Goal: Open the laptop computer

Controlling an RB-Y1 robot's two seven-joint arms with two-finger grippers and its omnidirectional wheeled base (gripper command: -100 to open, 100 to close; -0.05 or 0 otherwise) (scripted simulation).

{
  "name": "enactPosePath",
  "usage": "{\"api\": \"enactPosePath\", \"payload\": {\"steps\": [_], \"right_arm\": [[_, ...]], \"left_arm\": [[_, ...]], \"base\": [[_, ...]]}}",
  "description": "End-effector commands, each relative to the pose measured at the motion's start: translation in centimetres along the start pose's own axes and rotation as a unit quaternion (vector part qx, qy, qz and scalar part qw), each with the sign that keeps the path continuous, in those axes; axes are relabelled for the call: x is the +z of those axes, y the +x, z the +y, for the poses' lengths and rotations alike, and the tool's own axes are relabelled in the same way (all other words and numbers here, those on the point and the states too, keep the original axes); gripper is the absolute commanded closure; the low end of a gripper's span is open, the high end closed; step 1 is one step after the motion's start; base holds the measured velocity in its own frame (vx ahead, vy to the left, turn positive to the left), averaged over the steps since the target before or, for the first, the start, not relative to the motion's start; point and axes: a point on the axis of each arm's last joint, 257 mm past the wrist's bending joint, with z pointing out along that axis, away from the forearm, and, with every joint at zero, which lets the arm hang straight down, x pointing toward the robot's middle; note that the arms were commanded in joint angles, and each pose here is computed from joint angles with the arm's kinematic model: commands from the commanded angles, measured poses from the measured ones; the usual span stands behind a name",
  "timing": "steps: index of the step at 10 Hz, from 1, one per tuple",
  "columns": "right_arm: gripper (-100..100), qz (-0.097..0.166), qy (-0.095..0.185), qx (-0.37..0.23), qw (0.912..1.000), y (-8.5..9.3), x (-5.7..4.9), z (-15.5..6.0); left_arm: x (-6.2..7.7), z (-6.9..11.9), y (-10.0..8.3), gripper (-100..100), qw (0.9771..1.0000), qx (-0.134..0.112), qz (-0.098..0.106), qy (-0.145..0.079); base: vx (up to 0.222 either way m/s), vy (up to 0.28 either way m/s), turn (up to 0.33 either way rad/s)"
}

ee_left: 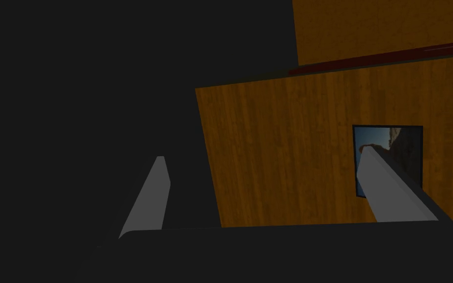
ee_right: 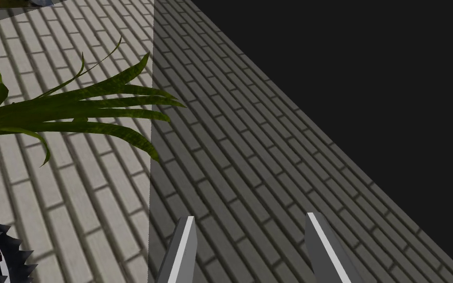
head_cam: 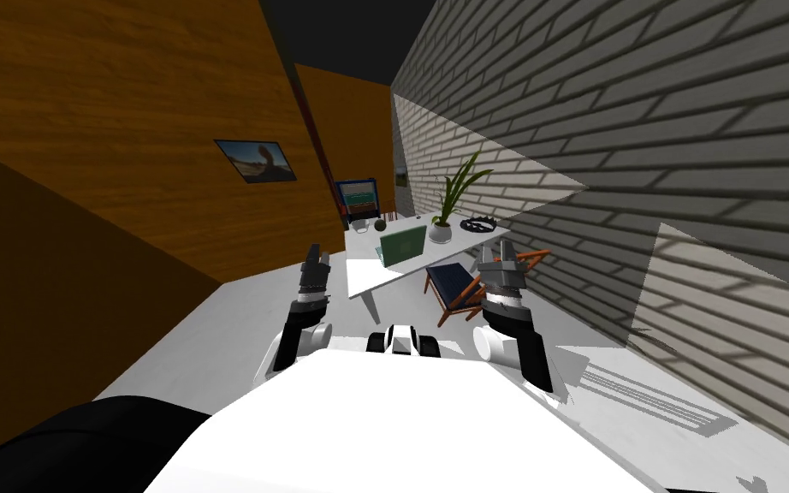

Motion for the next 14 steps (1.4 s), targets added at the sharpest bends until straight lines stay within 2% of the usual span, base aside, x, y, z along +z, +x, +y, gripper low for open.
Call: {"api": "enactPosePath", "payload": {"steps": [1,2,3,6,7,8,9,11,12,13,14], "right_arm": [[0,0.0,0.0,0.0,1.0,0.0,0.0,0.0],[0,0.0,0.0,0.0,1.0,0.0,0.0,0.0],[0,0.0,0.0,0.0,1.0,0.0,0.0,0.0],[0,0.0,0.0,0.0,1.0,0.0,0.0,0.0],[0,0.0,0.0,0.0,1.0,0.0,0.0,0.0],[0,0.0,0.0,0.0,1.0,0.0,0.0,0.0],[0,0.0,0.0,0.0,1.0,0.0,0.0,0.0],[0,0.0,0.0,0.0,1.0,0.0,0.0,0.0],[0,0.0,0.0,0.0,1.0,0.0,0.0,0.0],[0,0.0,0.0,0.0,1.0,0.0,0.0,0.0],[0,0.0,0.0,0.0,1.0,0.0,0.0,0.0]], "left_arm": [[0.4,1.7,-0.4,-100,0.9987,0.043,0.019,-0.018],[0.6,2.2,-0.6,-100,0.9979,0.056,0.022,-0.025],[0.9,3.4,-1.3,-100,0.9957,0.081,0.024,-0.039],[1.3,5.2,-2.5,-100,0.9911,0.116,0.021,-0.062],[1.5,6.3,-3.4,-100,0.9874,0.137,0.018,-0.077],[1.6,6.8,-3.8,-100,0.9854,0.147,0.017,-0.084],[1.7,7.8,-4.7,-100,0.9812,0.166,0.013,-0.098],[1.9,8.6,-5.7,-100,0.9767,0.183,0.009,-0.112],[2.0,9.5,-6.6,-100,0.9718,0.2,0.005,-0.125],[2.0,9.9,-7.1,-100,0.9691,0.208,0.002,-0.132],[2.0,10.8,-8.2,-100,0.9634,0.224,-0.004,-0.147]], "base": [[0.002,-0.083,-0.119],[0.018,-0.072,-0.083],[0.027,-0.086,-0.155],[0.013,-0.09,-0.129],[0.015,-0.088,-0.172],[0.021,-0.088,-0.145],[0.021,-0.086,-0.15],[0.015,-0.07,-0.104],[0.021,-0.075,-0.15],[0.026,-0.078,-0.12],[0.036,-0.081,-0.147]]}}
